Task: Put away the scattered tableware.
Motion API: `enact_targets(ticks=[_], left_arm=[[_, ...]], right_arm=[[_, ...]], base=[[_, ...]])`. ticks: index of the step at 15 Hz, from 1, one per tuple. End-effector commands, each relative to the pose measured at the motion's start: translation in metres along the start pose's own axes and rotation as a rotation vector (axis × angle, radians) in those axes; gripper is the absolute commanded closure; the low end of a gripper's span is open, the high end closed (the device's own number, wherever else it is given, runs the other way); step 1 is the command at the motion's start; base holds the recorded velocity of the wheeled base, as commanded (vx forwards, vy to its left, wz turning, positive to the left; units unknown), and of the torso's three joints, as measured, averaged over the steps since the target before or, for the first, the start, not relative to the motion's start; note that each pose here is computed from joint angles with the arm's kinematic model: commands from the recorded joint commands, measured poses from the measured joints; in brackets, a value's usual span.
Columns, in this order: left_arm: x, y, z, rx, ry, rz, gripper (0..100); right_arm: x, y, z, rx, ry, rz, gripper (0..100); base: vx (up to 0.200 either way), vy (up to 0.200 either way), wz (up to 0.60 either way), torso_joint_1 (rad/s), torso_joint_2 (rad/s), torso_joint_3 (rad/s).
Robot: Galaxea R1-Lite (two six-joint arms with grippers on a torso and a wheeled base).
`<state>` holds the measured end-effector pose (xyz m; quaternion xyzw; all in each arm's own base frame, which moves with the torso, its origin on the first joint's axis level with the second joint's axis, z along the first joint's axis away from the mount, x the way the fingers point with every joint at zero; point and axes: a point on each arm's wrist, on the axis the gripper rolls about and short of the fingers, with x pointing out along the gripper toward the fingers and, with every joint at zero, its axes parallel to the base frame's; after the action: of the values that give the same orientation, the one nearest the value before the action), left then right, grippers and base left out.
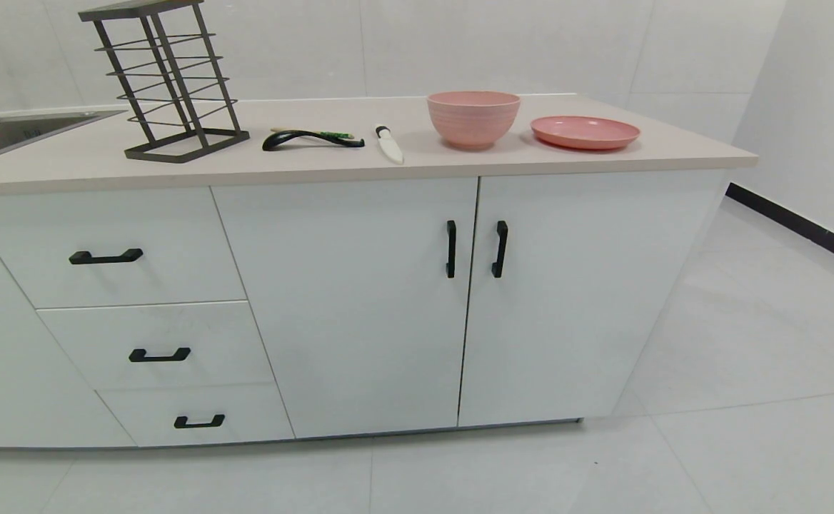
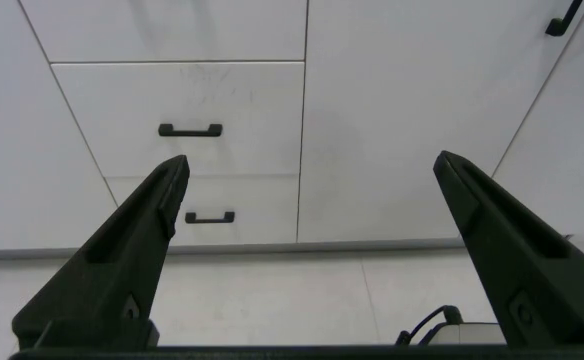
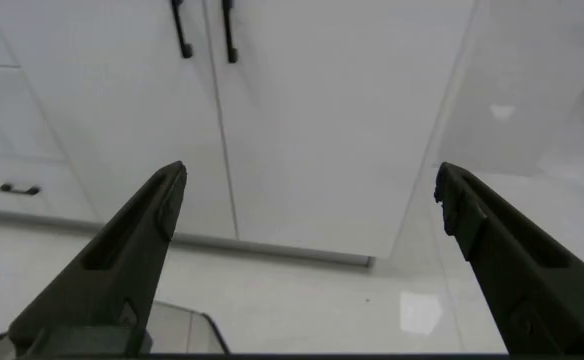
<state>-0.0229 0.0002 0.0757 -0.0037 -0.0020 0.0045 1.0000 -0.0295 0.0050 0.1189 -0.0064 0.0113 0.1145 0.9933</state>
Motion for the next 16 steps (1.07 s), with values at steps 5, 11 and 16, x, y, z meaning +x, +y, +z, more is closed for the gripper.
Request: enact_targets(ticks=[5, 11, 16], left_arm=[[0.000, 0.000, 0.000, 0.001, 0.001, -0.001, 0], [0.000, 0.000, 0.000, 0.000, 0.003, -0.003, 0], [0.000, 0.000, 0.000, 0.000, 0.001, -0.003, 0]], right_arm=[[0.051, -0.009, 0.036, 0.044, 0.224, 0.146, 0], [0.127, -0.010, 0.055, 0.025, 0.269, 0.246, 0], [0.175, 0.004, 0.056, -0.066, 0.282, 0.458, 0]], base=[[0.000, 0.000, 0.00, 0.000, 0.00, 0.000], [0.000, 0.000, 0.00, 0.000, 0.00, 0.000], [0.000, 0.000, 0.00, 0.000, 0.00, 0.000]])
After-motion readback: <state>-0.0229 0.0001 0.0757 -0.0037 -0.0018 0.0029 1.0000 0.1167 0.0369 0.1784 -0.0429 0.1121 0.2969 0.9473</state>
